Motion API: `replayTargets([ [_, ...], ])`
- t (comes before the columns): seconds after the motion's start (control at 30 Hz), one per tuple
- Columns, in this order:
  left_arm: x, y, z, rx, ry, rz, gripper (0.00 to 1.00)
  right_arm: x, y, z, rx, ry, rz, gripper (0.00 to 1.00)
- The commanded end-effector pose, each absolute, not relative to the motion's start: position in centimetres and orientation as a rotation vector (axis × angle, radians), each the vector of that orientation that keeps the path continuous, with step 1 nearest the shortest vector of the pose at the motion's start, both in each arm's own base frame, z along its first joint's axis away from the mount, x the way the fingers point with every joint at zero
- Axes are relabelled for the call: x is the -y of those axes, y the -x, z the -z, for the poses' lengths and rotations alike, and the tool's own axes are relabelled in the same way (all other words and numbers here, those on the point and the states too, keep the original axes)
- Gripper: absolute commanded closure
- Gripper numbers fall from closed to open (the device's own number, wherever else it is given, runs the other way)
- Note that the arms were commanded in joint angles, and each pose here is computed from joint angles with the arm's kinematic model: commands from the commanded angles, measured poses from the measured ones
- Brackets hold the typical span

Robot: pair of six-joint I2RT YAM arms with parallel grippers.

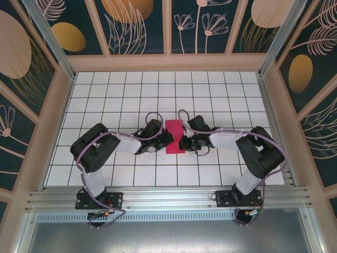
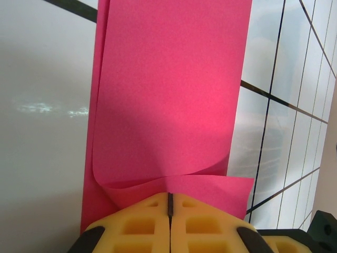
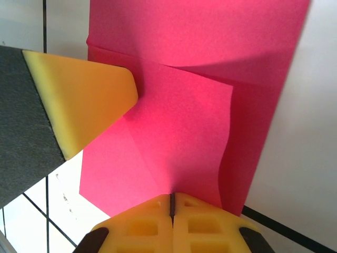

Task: Fold a paper plane with a square sheet of paper (pick it up from the middle)
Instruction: Fold the triangle a second time at the center of the table.

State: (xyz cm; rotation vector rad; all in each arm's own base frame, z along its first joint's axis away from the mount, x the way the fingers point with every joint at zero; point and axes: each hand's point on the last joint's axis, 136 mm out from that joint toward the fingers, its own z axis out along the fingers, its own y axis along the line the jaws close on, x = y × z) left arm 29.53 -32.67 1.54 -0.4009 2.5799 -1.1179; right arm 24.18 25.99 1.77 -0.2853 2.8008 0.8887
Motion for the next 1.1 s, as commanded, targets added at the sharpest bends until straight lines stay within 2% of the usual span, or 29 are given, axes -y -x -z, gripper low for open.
replayTargets([
  [0.0,31.0,-28.6,1.4,-2.658,0.435,0.986,0.92,-24.3,-23.8,-0.3,-2.852,0.277,-0.789,0.94],
  [0.57,30.9,-28.4,1.6,-2.665,0.433,0.973,0.92,-23.2,-21.1,0.3,-2.929,0.256,-0.849,0.92],
  [1.07,30.8,-28.5,1.6,-2.663,0.437,0.964,0.93,-21.0,-20.0,0.8,-2.977,0.310,-0.717,0.92],
])
